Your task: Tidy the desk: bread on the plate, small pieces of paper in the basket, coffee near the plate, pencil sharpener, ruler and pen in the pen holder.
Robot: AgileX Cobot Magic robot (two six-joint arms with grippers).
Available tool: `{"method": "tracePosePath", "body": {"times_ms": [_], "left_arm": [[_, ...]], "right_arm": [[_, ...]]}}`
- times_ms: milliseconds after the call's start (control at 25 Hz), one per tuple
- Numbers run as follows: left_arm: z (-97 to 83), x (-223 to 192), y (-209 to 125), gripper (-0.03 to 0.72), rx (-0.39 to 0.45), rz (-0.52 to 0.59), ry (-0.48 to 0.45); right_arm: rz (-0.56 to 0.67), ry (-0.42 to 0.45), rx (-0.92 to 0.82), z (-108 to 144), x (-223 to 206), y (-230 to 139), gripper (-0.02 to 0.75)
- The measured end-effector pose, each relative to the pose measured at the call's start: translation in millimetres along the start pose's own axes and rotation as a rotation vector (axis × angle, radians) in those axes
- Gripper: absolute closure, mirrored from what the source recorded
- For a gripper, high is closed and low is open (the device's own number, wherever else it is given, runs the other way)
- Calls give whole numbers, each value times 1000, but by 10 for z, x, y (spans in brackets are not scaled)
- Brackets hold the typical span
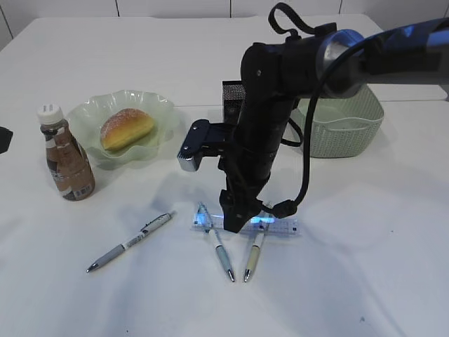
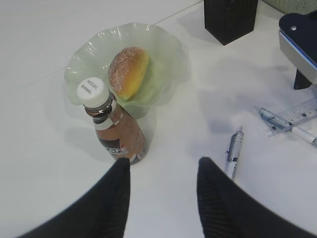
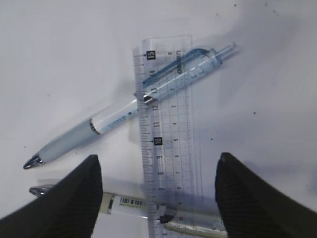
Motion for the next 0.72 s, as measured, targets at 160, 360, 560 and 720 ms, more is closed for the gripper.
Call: {"method": "tracePosePath", "body": {"times_ms": [160, 360, 560, 720], "left_arm": [[-1, 0, -7, 377, 0, 6, 0], [-1, 0, -9, 378, 0, 7, -1], [-1, 0, -9, 378, 0, 7, -1], [-1, 0, -9, 378, 0, 7, -1]], "right_arm": [[8, -6, 20, -26, -70, -6, 183], [30, -21, 35, -65, -148, -31, 183], [42, -20, 37, -85, -235, -45, 183], [50, -14, 35, -89, -277, -55, 183]]}}
Point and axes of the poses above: a point on each arm's last joint axis where the gripper is mounted, x pointing back along that axis away from the gripper, z along the wrist's bending axis when the last joint is at zero, y = z × x, the point moved 3 cm from there along -x, pointing out along that axis toward the gripper, and after that the axes turned 14 degrees about -x, right-handed, at the moved point
